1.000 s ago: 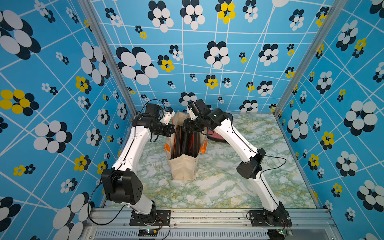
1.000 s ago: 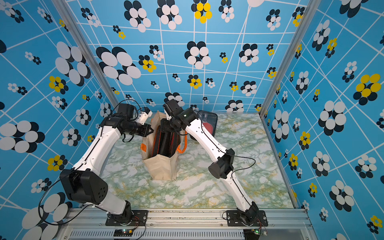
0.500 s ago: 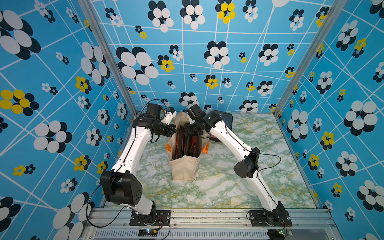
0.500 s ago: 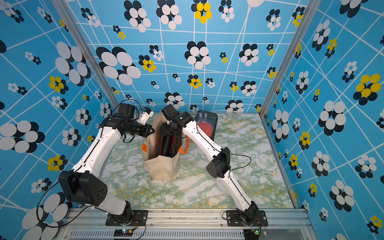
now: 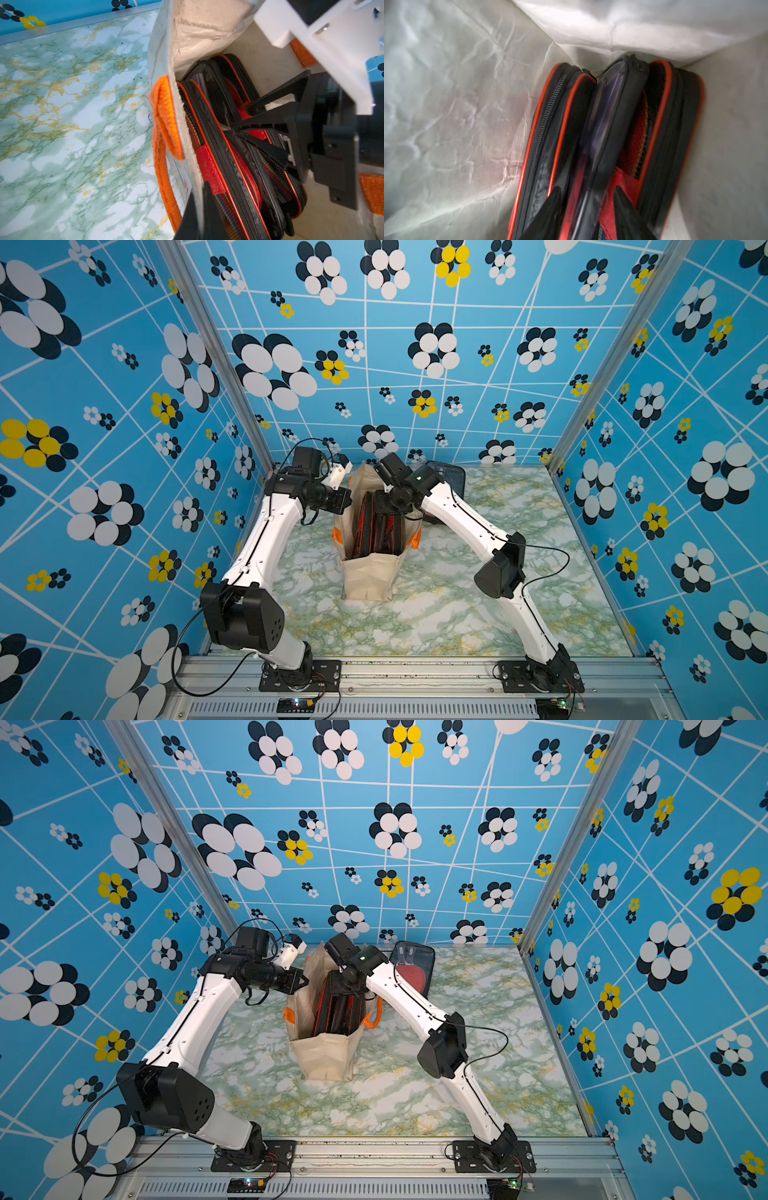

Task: Remove the ping pong set from the canvas bag
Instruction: Pick up the ping pong set from the canvas bag.

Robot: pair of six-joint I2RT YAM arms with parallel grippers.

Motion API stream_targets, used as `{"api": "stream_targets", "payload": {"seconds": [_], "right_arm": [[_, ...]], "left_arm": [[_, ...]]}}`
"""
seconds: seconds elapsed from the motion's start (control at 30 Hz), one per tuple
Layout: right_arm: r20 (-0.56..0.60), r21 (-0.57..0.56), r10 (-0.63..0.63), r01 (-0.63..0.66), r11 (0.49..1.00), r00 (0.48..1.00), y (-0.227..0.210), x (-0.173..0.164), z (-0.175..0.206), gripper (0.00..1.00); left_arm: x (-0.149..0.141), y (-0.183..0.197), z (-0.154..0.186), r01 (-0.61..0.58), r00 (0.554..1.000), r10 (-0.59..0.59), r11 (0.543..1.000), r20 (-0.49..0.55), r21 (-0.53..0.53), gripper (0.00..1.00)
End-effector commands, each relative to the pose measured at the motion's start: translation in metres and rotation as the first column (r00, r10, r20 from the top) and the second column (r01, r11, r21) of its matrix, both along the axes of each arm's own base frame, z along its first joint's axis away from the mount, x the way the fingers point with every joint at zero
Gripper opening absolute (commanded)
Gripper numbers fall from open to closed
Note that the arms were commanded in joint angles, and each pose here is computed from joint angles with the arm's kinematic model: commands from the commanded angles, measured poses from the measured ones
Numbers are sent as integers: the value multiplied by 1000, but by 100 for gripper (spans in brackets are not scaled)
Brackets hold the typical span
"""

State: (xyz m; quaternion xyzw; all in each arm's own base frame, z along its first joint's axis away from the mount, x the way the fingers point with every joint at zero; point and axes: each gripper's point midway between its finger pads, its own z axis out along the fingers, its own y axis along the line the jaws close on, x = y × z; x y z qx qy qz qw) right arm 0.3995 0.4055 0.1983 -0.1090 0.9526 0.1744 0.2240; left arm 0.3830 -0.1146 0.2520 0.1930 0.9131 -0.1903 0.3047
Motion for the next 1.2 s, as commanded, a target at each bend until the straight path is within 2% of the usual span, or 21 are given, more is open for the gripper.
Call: {"api": "stream_targets", "payload": {"seconds": [0.0,0.17,0.33,0.47,0.8,1.03,1.17], "right_arm": [[39,114,22,-27,993,999,13,-6,35,44],[53,168,75,-83,982,996,34,-15,43,46],[10,150,92,-92,984,996,44,-14,23,59],[-3,127,83,-82,988,997,46,-11,10,64],[-43,47,58,-56,997,997,39,-7,-25,64],[-84,44,66,-62,997,994,44,-13,-40,63],[-144,39,74,-69,997,987,54,-24,-64,62]], "left_arm": [[-8,-4,23,11,998,-9,1000,68,-24,0],[-9,-4,24,11,997,-9,1000,70,-27,0],[-10,-8,28,22,997,-19,999,73,-41,0],[-10,-8,31,24,997,-21,999,79,-44,0],[-9,-8,31,22,997,-18,999,78,-47,0],[-7,-9,28,22,997,-18,999,72,-48,0],[-5,-9,24,17,998,-14,999,66,-43,0]]}}
